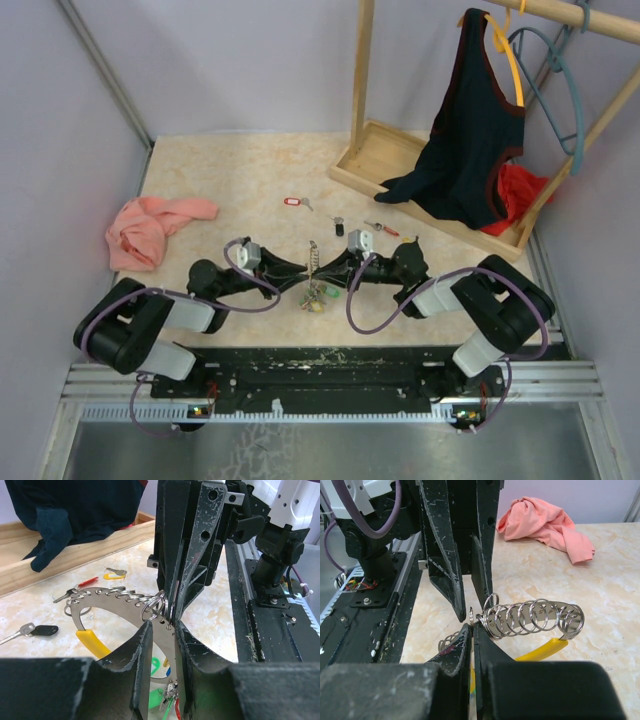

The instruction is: Put the keys on the keyring

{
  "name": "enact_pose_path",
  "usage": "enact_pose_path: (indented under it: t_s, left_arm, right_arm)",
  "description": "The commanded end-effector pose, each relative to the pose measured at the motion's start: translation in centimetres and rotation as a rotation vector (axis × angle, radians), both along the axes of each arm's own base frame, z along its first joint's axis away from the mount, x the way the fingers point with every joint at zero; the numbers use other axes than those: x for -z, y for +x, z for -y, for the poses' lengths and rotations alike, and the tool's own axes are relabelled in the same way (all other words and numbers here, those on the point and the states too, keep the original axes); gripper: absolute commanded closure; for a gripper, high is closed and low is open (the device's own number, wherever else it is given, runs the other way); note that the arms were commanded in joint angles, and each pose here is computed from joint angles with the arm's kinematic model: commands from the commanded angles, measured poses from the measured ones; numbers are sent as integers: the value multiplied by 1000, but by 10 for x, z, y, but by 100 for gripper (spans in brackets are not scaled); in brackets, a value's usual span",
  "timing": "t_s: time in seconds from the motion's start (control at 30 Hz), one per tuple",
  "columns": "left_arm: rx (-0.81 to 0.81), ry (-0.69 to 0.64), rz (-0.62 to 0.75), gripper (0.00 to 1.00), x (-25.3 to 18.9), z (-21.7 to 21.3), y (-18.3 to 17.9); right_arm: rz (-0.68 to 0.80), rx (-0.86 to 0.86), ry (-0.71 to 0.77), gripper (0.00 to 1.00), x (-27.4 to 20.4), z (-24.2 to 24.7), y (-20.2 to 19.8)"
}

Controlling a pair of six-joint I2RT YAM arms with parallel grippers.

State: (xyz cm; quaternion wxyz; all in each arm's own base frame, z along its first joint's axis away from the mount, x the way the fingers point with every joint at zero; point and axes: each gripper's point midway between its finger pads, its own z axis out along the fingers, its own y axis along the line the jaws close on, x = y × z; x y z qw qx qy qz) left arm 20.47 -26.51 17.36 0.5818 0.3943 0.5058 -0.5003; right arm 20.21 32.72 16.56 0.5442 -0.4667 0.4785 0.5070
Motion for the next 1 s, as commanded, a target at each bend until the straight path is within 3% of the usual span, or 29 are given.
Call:
enact_pose_path:
  t_s: [0.0,0.23,0.6,0.8,0.97]
  left_arm:
    - [40,-48,100,71,-21,3,-4]
    - [60,-52,92,79,-20,5,-6]
    - [70,-65,103,80,-26,7,-8]
    - [73,-65,104,100,-26,7,-9]
    - [46,-37,112,100,-23,6,-5]
  right_arm:
    - [126,-10,106,100,-45,-1,3]
    - [126,-6,109,100,-46,-1,4]
    - [113,-16,96,100,-41,-2,3]
    - [110,-25,88,100,-40,-3,2]
    - [95,-4,49,100,-30,-2,6]
